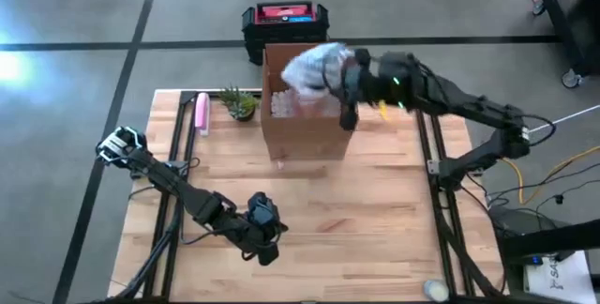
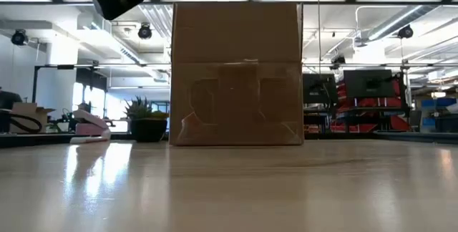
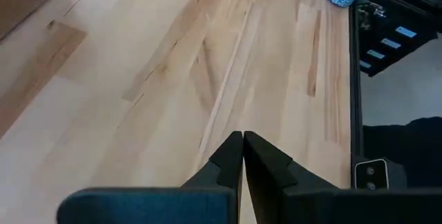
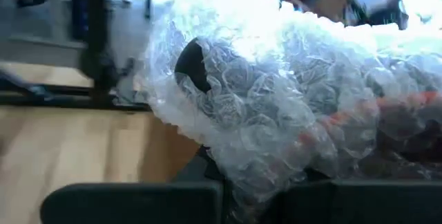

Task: Wrap mug
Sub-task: Put the wrapped black mug into the box

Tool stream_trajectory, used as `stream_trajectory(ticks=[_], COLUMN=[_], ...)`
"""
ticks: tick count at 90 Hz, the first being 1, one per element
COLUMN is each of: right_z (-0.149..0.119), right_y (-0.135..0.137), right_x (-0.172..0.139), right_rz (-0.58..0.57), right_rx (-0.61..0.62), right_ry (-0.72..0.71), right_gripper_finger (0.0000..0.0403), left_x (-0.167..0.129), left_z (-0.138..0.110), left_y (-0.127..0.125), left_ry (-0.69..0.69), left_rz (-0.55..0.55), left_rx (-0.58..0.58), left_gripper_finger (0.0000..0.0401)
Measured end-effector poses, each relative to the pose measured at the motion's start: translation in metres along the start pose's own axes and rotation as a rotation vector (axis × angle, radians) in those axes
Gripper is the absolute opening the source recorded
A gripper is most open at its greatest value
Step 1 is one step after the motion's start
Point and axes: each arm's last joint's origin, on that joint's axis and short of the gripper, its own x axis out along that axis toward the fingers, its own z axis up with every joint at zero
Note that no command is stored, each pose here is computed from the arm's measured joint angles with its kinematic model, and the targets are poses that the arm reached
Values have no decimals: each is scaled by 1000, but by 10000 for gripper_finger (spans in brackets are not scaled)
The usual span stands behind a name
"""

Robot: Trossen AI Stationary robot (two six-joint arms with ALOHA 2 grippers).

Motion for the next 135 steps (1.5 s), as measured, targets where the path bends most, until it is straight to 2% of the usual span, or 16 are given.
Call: stream_trajectory(ticks=[8,16,27,46,56,70,94,116,135], right_z=[-16,-32,-40,-65,-71,-92,-97,-109,-122], right_y=[-29,-44,-53,-52,-51,-49,-49,-43,-37], right_x=[25,49,77,121,136,159,164,178,191], right_rz=[31,40,64,138,162,183,185,206,204], right_rx=[148,238,269,271,254,246,246,234,211], right_ry=[91,218,342,600,633,698,719,739,780], right_gripper_finger=[9,9,9,11,11,13,23,78,156], left_x=[0,0,0,0,0,2,2,2,2], left_z=[0,0,0,0,0,-2,-2,-2,-2], left_y=[0,0,0,0,0,0,1,1,0], left_ry=[0,-1,0,1,1,7,8,8,6], left_rz=[0,0,0,1,2,7,9,8,6], left_rx=[0,0,6,9,9,14,14,13,9], left_gripper_finger=[0,0,0,0,0,0,0,0,0])
